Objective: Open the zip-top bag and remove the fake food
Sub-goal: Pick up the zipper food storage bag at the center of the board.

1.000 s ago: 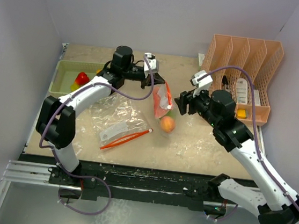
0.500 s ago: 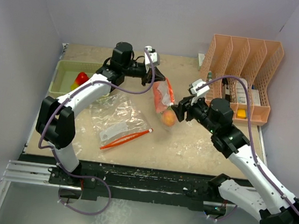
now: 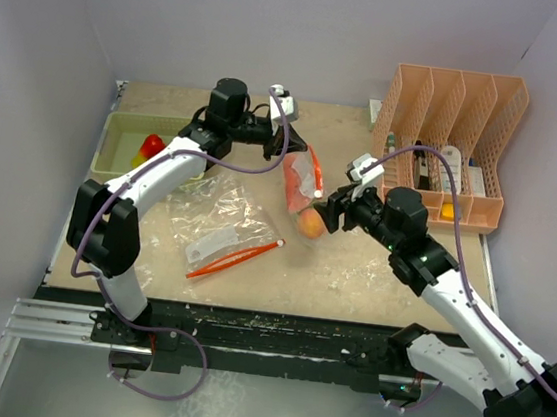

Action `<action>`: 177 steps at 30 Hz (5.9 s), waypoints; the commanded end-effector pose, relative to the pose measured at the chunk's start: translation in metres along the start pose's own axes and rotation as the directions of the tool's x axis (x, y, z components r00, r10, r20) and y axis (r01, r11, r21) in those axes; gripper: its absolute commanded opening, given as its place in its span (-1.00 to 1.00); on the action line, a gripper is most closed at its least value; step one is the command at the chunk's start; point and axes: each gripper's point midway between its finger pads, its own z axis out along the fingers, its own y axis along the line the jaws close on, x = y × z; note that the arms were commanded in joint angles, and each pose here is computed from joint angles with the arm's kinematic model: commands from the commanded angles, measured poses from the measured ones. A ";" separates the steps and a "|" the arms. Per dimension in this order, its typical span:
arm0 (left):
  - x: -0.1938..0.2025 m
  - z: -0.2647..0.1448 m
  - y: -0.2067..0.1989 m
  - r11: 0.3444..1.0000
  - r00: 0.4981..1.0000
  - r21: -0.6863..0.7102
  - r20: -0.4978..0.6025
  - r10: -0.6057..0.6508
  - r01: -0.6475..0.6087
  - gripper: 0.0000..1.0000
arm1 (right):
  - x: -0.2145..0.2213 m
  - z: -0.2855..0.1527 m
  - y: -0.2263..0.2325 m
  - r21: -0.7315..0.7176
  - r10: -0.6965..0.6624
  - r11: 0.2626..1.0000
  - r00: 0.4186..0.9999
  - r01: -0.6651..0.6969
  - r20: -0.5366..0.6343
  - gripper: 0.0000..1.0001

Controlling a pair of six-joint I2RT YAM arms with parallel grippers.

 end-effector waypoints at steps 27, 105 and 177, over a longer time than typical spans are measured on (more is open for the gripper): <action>-0.040 -0.019 -0.010 0.996 0.993 -0.043 0.079 0.086 -0.082 -0.45 | -0.058 -0.025 0.016 -0.066 0.070 0.996 0.979 -0.058 0.190 -1.00; -0.115 0.008 -0.050 0.964 0.949 -0.129 0.186 0.255 -0.234 -1.00 | -0.055 0.021 -0.023 0.389 0.125 0.912 0.992 -0.129 0.036 -0.74; -0.057 -0.038 -0.120 0.770 0.971 0.612 0.235 0.039 -0.179 -1.00 | -0.071 -0.015 0.042 -0.389 -0.149 0.909 0.989 0.145 0.022 -1.00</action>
